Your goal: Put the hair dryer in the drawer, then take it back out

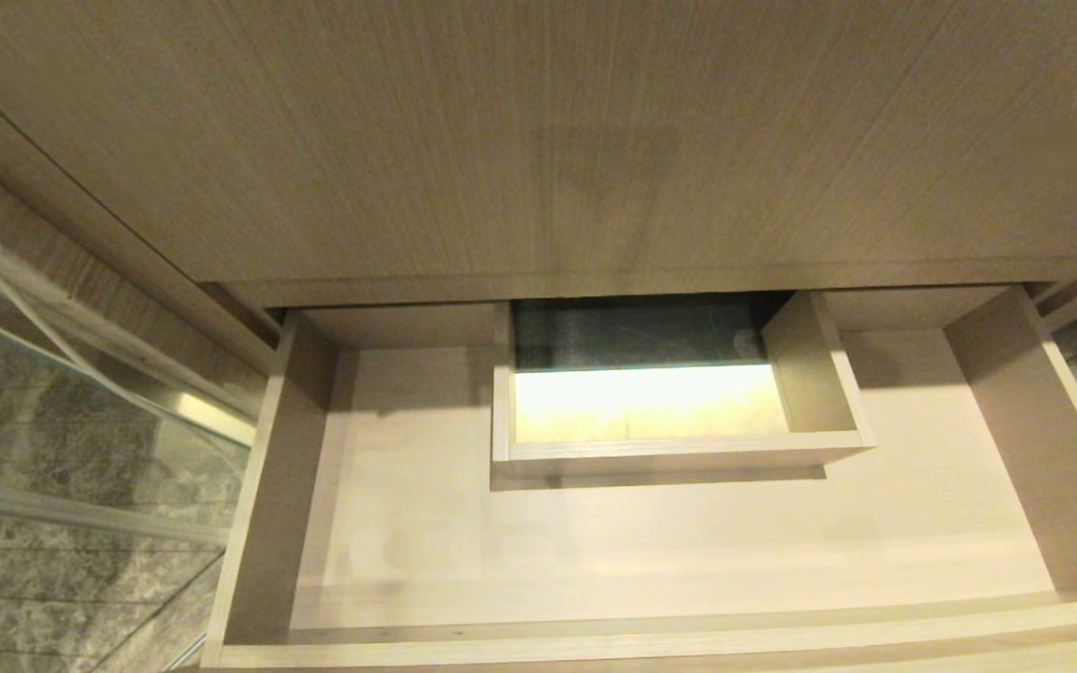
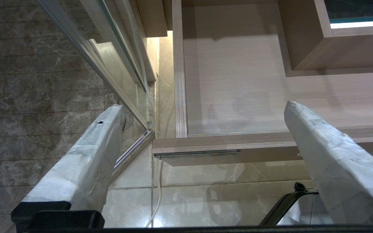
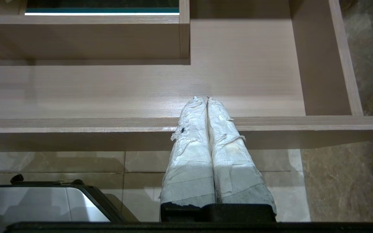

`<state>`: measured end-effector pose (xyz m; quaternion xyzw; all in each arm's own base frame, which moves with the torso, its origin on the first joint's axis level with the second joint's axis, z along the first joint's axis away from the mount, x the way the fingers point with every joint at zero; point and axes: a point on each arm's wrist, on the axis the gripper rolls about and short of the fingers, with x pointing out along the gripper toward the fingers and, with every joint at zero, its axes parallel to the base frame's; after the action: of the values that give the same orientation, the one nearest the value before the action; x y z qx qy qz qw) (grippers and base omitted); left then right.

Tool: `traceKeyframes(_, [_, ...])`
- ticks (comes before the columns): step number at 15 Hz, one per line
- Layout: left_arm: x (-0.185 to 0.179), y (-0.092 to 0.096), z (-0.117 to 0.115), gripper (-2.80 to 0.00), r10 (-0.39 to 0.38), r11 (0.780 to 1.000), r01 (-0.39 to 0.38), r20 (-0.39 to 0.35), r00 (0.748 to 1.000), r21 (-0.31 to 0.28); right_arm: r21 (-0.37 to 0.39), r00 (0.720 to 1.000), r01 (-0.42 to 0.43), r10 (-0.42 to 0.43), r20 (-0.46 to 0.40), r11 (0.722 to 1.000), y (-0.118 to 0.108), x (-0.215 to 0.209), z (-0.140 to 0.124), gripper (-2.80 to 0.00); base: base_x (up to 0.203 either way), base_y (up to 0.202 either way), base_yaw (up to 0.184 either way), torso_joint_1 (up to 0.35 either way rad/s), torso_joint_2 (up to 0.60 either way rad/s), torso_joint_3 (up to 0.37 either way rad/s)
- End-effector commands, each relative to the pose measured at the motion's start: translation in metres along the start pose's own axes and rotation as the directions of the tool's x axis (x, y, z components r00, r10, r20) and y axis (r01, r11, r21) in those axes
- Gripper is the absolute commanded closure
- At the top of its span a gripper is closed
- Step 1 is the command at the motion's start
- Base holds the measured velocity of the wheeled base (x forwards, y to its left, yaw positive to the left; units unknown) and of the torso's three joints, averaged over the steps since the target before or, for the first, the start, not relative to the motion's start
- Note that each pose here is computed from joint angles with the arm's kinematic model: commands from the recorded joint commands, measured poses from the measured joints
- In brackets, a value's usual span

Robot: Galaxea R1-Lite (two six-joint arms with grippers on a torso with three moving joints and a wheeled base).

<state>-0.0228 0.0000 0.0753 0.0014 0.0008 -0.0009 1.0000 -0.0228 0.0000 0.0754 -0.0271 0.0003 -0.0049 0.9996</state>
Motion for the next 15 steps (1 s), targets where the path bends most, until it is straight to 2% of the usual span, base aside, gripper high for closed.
traceKeyframes(1, [0.0,0.0,0.0002,-2.8,0.0,1.0,0.0,0.002,1.0,0.0,0.003,1.0,0.002,-0.002,0.002,1.0,-0.0001,0.0,0.0002,0.0,0.0,0.0,0.0,0.0,0.0,0.0])
traceKeyframes(15, [0.0,0.0,-0.0001,-2.8,0.0,1.0,0.0,-0.001,1.0,0.0,0.011,1.0,0.003,-0.003,0.002,1.0,-0.0001,0.0,0.0002,0.0,0.0,0.0,0.0,0.0,0.0,0.0])
